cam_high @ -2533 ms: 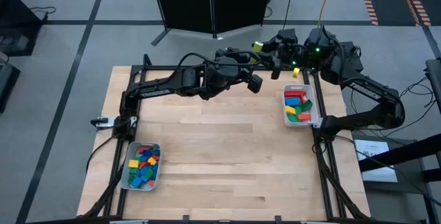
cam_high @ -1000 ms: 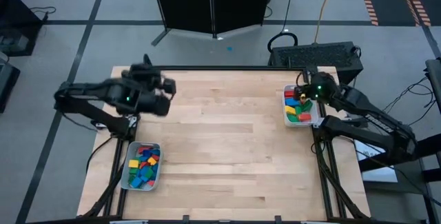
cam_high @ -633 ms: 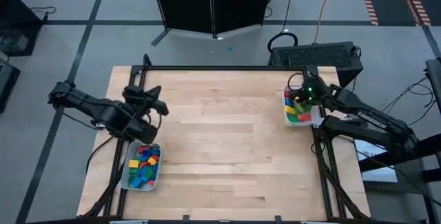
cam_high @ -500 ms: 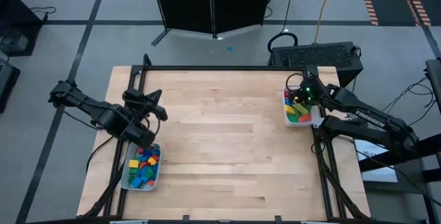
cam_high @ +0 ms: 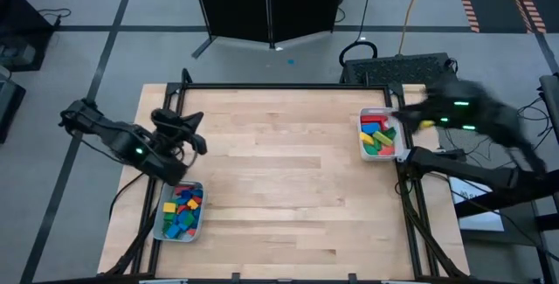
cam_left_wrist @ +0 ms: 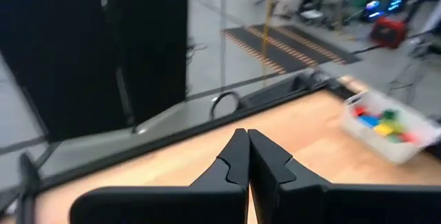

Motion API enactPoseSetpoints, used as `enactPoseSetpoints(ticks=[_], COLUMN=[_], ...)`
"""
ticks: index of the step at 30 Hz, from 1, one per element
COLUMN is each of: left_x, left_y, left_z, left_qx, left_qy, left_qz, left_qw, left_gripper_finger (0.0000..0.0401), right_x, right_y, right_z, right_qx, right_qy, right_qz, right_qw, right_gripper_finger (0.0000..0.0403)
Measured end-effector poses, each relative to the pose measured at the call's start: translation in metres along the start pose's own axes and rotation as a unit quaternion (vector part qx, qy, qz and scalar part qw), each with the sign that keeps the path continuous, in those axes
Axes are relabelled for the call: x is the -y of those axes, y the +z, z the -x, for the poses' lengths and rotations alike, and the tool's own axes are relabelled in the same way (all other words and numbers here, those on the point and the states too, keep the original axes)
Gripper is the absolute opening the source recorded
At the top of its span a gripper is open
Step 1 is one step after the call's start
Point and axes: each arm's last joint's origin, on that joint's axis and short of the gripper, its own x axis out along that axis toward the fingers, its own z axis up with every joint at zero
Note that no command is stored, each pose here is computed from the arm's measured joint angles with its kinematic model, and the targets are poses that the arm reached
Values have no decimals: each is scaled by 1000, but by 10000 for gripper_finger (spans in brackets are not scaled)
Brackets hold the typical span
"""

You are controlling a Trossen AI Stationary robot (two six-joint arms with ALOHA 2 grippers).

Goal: Sort blocks by size
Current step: Return to Home Position

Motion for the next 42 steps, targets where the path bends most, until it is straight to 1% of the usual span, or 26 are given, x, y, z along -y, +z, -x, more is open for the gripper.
enactPoseSetpoints(ticks=[1, 2, 4, 5, 7, 10, 12, 13, 14, 15, 17, 19, 20, 22, 23, 25, 26, 28, 30, 32, 33, 37, 38, 40, 41, 42], left_x=[-1, -2, -10, -17, -35, -62, -78, -84, -87, -89, -90, -88, -86, -80, -76, -68, -65, -60, -58, -56, -57, -63, -66, -68, -69, -69], left_y=[9, 19, 39, 48, 63, 72, 75, 75, 74, 72, 64, 53, 45, 25, 12, -14, -29, -56, -86, -111, -122, -159, -165, -172, -172, -172], left_z=[5, 11, 24, 30, 41, 49, 51, 51, 51, 52, 53, 54, 55, 59, 61, 65, 65, 64, 61, 61, 61, 55, 53, 49, 46, 43], left_qx=[4, 8, 19, 25, 33, 42, 59, 72, 82, 90, 104, 96, 90, 77, 72, 59, 52, 31, 4, -24, -38, -74, -79, -93, -93, -85], left_qy=[-12, -26, -58, -75, -111, -160, -186, -194, -202, -212, -232, -265, -281, -311, -323, -340, -343, -346, -353, -362, -368, -383, -385, -379, -374, -369], left_qz=[0, -2, -6, -5, 6, 33, 46, 49, 47, 45, 37, 38, 45, 58, 60, 79, 93, 147, 209, 261, 280, 325, 328, 329, 316, 295], left_qw=[1000, 1000, 998, 997, 993, 986, 980, 977, 975, 972, 966, 959, 955, 946, 942, 935, 933, 926, 912, 895, 886, 861, 859, 860, 867, 877], left_gripper_finger=[0, 0, 0, 0, 0, 0, 0, 0, 0, 0, 0, 0, 0, 0, 0, 0, 0, 0, 0, 0, 0, 0, 0, 0, 0, 0], right_x=[-3, -5, -7, -6, 0, 26, 46, 54, 61, 65, 65, 64, 61, 52, 50, 45, 44, 44, 43, 43, 42, 48, 49, 54, 57, 60], right_y=[3, 4, 0, -5, -20, -57, -87, -101, -112, -119, -122, -122, -118, -106, -100, -89, -83, -76, -67, -62, -60, -57, -57, -62, -62, -63], right_z=[23, 46, 91, 112, 150, 202, 229, 238, 243, 244, 240, 238, 238, 234, 226, 207, 198, 183, 167, 150, 144, 144, 144, 140, 140, 140], right_qx=[18, 44, 100, 133, 202, 310, 384, 418, 441, 448, 439, 422, 427, 437, 428, 405, 400, 390, 372, 339, 332, 334, 331, 297, 292, 284], right_qy=[8, 22, 70, 97, 132, 153, 184, 203, 218, 233, 245, 258, 272, 311, 329, 355, 364, 380, 404, 418, 424, 442, 439, 419, 403, 384], right_qz=[1, 24, 98, 127, 165, 178, 171, 168, 163, 161, 155, 167, 178, 213, 230, 245, 247, 239, 227, 215, 213, 234, 240, 242, 232, 208], right_qw=[1000, 998, 988, 978, 956, 921, 889, 870, 855, 848, 851, 853, 844, 817, 810, 807, 805, 804, 804, 815, 815, 799, 800, 823, 836, 854], right_gripper_finger=[227, 228, 229, 229, 227, 226, 227, 228, 228, 228, 228, 228, 228, 229, 229, 229, 229, 229, 229, 229, 229, 229, 229, 229, 229, 229])
